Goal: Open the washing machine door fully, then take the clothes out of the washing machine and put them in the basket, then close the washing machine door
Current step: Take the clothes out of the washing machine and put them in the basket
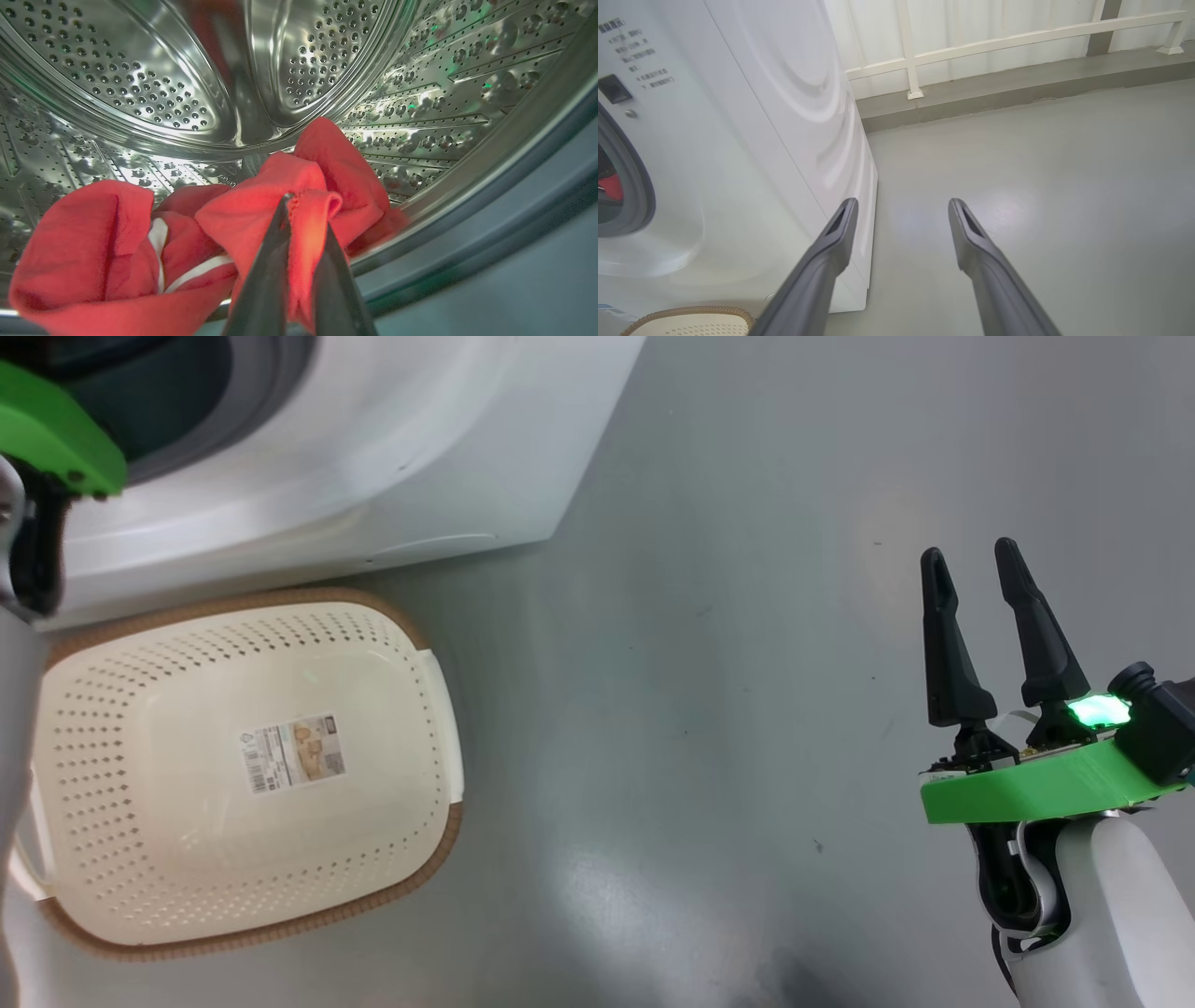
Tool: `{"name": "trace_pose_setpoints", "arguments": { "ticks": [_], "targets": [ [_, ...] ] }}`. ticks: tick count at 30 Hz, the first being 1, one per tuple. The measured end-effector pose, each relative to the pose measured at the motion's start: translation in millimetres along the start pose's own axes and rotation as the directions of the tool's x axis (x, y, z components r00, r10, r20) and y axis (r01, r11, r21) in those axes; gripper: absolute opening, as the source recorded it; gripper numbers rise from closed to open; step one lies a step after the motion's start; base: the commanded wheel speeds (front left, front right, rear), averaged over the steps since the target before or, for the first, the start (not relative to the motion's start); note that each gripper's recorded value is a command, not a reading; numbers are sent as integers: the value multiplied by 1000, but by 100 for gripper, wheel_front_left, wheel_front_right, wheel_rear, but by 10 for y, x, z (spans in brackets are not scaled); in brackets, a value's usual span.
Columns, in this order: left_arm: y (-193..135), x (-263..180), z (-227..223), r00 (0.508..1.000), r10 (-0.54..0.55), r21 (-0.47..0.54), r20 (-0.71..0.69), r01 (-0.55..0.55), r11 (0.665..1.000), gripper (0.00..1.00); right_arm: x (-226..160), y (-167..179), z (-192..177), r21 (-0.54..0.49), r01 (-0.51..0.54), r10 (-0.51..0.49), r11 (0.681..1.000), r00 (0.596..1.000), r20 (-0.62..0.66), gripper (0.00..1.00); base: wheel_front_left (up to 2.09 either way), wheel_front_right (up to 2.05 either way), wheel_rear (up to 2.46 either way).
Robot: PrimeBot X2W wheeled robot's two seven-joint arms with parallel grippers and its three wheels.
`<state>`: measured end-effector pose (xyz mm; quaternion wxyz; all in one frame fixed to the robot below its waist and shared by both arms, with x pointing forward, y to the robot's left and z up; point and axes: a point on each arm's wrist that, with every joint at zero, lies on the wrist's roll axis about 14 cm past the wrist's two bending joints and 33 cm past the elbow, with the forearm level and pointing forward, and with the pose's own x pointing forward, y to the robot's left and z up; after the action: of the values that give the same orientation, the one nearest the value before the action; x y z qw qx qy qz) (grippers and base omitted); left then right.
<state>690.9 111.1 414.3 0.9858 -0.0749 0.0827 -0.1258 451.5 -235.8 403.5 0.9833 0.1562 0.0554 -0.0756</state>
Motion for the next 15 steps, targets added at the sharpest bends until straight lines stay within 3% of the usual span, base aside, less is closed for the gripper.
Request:
{"name": "trace_pose_setpoints", "arguments": {
  "ticks": [15],
  "targets": [
    [125, -451, 481, 978, 92, -138, 188, -66, 988, 0, 12, 213, 132, 14, -56, 56, 998, 998, 37, 100, 0, 0, 0]
  ]
}}
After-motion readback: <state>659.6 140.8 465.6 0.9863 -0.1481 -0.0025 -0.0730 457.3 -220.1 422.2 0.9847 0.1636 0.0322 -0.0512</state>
